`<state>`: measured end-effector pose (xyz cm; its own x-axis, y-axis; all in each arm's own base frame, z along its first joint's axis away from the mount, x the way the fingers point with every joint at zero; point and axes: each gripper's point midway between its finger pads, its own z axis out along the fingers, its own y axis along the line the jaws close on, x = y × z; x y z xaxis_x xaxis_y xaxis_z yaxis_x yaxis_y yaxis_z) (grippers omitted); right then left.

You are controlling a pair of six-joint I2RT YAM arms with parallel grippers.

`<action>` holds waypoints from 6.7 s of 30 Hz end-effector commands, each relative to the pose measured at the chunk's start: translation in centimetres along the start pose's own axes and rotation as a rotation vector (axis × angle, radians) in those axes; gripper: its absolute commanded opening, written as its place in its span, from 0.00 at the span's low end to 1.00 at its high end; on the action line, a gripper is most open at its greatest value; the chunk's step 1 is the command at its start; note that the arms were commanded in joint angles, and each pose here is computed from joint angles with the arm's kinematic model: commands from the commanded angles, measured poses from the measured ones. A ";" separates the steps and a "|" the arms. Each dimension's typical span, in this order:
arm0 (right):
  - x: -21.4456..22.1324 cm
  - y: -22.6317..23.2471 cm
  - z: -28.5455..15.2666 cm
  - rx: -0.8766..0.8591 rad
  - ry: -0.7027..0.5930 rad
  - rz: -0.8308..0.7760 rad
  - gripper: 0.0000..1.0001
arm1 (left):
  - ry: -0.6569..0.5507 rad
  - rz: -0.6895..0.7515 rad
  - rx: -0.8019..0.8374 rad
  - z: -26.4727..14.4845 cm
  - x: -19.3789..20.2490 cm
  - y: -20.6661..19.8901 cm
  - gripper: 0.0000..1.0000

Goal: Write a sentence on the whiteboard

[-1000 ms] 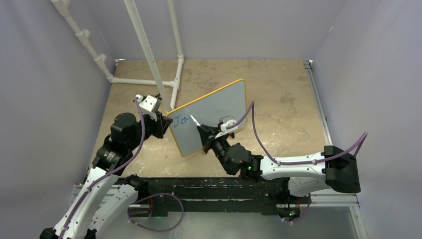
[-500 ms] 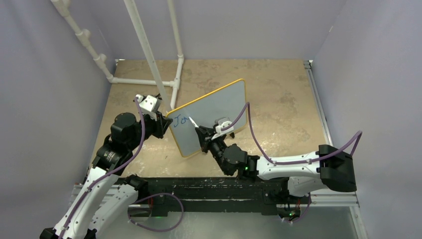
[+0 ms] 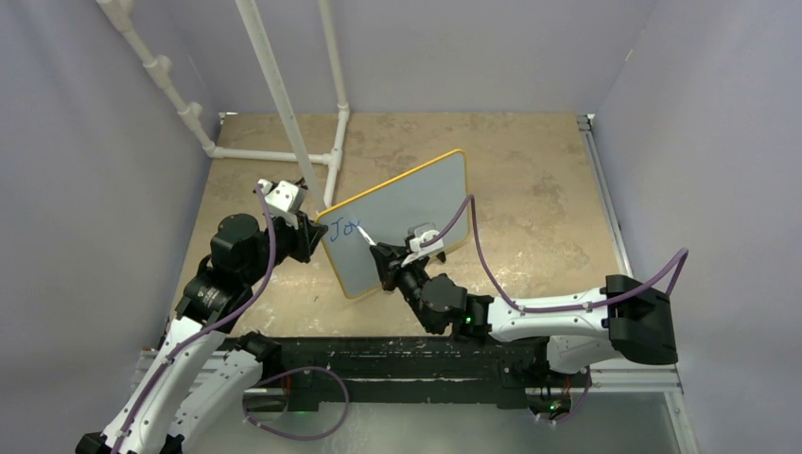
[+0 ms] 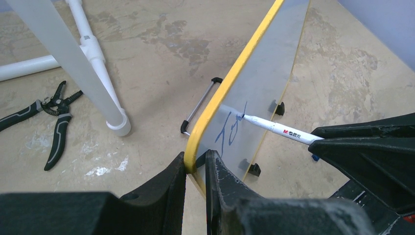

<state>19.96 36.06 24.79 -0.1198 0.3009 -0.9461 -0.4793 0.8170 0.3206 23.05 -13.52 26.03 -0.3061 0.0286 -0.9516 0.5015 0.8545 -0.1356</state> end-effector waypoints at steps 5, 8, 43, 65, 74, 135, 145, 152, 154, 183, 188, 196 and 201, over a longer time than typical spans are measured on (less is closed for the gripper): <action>1.5 0.5 -0.1 -0.024 0.050 0.020 0.00 | 0.002 0.018 0.018 0.0 0.2 -0.2 0.00; 2.1 0.6 -0.4 -0.029 0.063 0.025 0.00 | 0.004 0.018 0.018 0.0 0.2 -0.2 0.00; 0.5 2.1 -2.4 -0.118 0.070 0.071 0.00 | -0.004 0.010 0.005 -0.7 -0.3 -0.2 0.00; -4.8 -3.2 -2.9 -0.100 -0.023 0.063 0.00 | -0.087 0.062 0.147 0.6 -7.9 -3.0 0.70; -6.3 -3.1 -1.3 -0.139 -0.055 0.056 0.00 | -0.031 0.115 0.264 4.7 -7.7 -4.2 0.66; 0.1 -4.8 0.3 -0.039 0.082 0.054 0.00 | -0.003 0.143 0.314 7.2 -4.9 -4.2 0.14; -0.4 -4.6 0.0 -0.051 0.076 0.063 0.00 | -0.004 0.144 0.312 7.2 -4.9 -4.2 0.13; -2.8 -3.4 -0.8 -0.113 0.032 0.084 0.00 | -0.005 0.144 0.306 7.2 -4.9 -4.1 0.13; -3.6 -3.3 -0.8 -0.121 0.011 0.089 0.00 | -0.004 0.144 0.307 7.2 -4.9 -4.1 0.13; -5.7 -2.2 0.6 -0.122 -0.071 0.057 0.00 | 0.003 0.176 0.301 7.5 -4.3 -3.8 0.09; -5.0 -2.2 1.0 -0.115 -0.057 0.045 0.00 | 0.001 0.177 0.315 7.5 -4.4 -4.0 0.09; -5.5 -2.5 0.7 -0.108 -0.069 0.048 0.00 | 0.000 0.184 0.313 7.4 -4.3 -3.9 0.08; -5.8 -3.0 -0.3 -0.118 -0.073 0.067 0.00 | 0.005 0.188 0.299 7.5 -4.1 -3.6 0.06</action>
<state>22.11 32.74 27.02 -0.1229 0.3331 -0.9348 -0.5666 0.7498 0.3417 28.00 -21.03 28.74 -0.2070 0.1570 -0.9657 0.7776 0.6254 -0.0651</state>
